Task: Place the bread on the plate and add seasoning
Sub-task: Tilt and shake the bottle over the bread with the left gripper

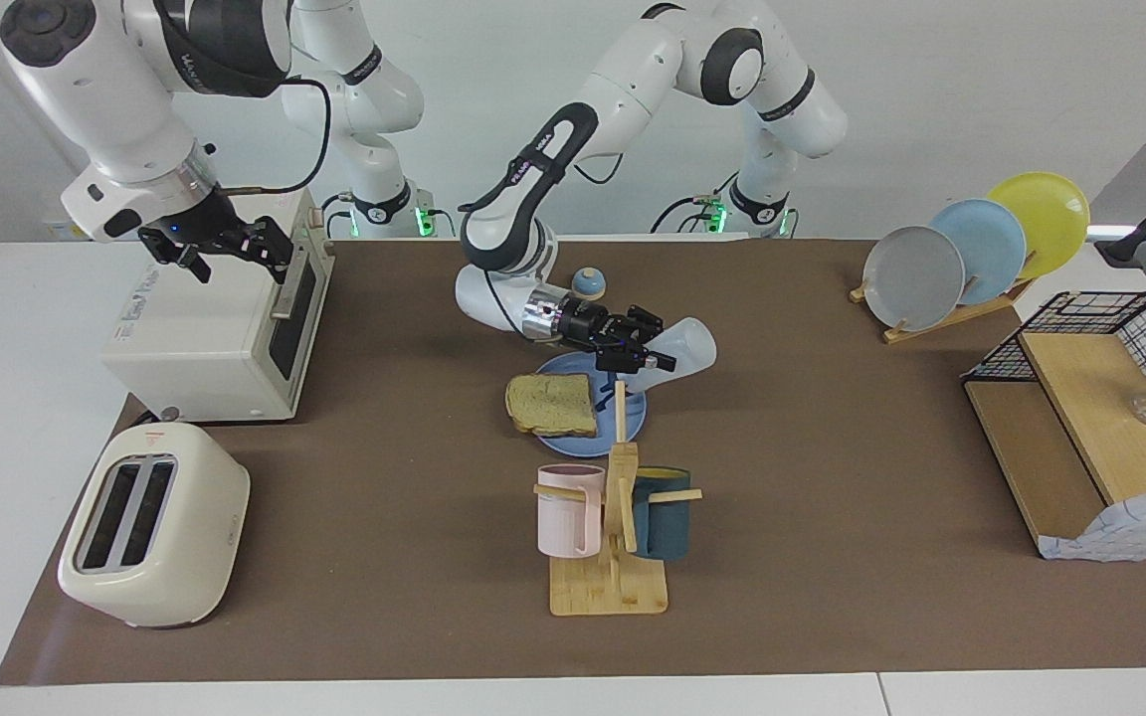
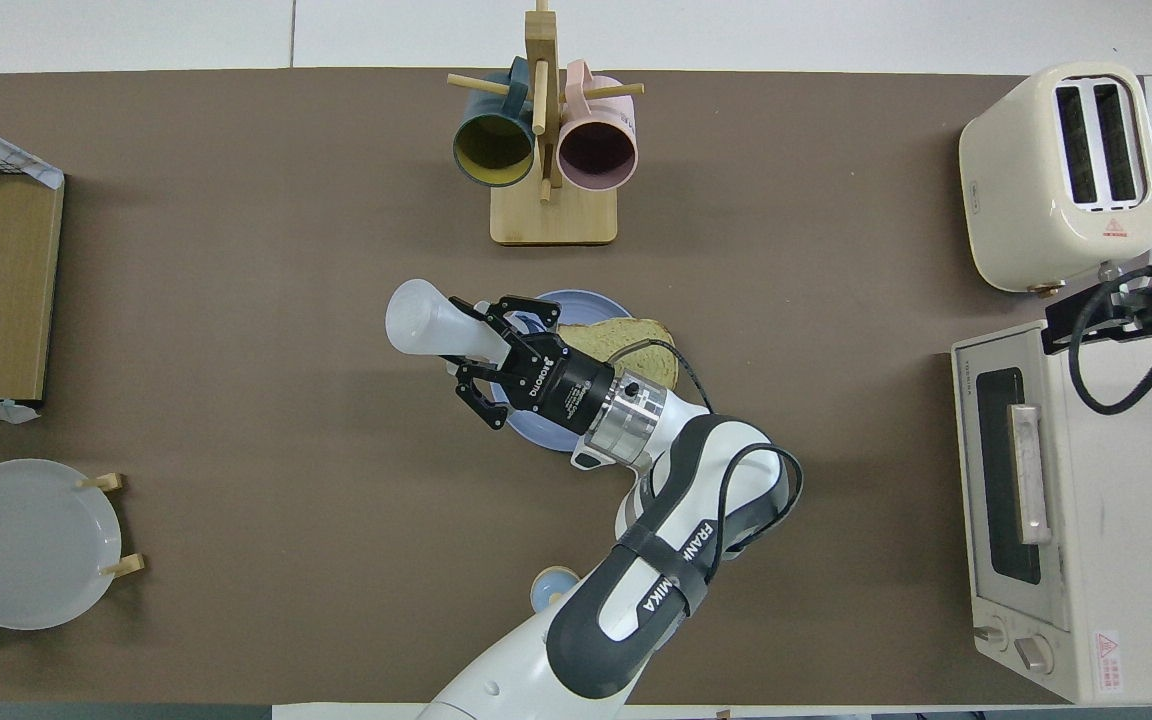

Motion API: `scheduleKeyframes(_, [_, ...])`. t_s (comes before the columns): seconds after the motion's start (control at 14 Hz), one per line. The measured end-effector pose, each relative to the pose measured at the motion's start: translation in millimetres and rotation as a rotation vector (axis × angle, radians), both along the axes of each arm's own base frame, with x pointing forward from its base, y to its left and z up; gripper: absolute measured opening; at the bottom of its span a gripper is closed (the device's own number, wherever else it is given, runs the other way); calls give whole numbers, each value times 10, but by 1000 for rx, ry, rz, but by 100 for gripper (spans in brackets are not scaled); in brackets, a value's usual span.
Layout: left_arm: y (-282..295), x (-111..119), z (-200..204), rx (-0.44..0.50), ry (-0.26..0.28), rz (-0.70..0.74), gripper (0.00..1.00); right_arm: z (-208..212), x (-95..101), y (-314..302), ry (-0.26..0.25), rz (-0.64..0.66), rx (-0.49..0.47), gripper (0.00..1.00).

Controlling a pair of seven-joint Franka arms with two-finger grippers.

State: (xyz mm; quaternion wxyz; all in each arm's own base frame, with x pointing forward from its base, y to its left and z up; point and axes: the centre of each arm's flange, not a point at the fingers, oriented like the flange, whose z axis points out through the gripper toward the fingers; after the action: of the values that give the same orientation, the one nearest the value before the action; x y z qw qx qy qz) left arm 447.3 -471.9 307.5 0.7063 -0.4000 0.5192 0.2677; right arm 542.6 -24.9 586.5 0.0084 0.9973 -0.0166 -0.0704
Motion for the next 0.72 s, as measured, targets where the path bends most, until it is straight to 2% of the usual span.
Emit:
scheduleKeyframes(0.43, [-94,-69,71,36,-39,-35,47,37,-7,-17,-8,-3,0,100])
scheduleKeyframes(0.72, [21,2,7,86,-53,-36,47,46,-13,-16,-9,-3,0,100])
